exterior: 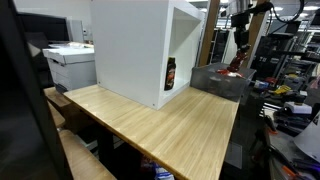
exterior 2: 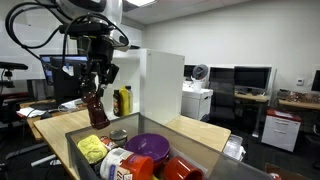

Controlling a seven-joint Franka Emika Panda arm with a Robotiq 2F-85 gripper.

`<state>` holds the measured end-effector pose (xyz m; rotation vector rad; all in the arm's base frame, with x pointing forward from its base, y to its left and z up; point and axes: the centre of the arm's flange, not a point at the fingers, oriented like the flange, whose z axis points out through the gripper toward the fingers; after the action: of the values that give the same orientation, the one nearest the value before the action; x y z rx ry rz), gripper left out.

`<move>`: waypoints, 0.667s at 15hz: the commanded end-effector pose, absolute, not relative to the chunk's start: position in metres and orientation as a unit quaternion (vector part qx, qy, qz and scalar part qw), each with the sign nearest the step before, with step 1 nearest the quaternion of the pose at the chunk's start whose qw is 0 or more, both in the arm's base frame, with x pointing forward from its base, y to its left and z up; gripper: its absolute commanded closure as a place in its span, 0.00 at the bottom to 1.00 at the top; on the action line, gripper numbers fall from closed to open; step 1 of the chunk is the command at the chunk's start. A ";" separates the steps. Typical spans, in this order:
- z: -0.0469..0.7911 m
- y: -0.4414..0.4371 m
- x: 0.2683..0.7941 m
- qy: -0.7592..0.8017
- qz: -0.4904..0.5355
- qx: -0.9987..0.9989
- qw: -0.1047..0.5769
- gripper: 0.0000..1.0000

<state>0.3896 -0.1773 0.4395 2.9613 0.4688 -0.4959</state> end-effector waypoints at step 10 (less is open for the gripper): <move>0.448 -0.095 0.403 0.292 -0.180 0.939 -0.036 0.74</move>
<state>0.4000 -0.1084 0.4443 2.9981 0.8365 -0.5664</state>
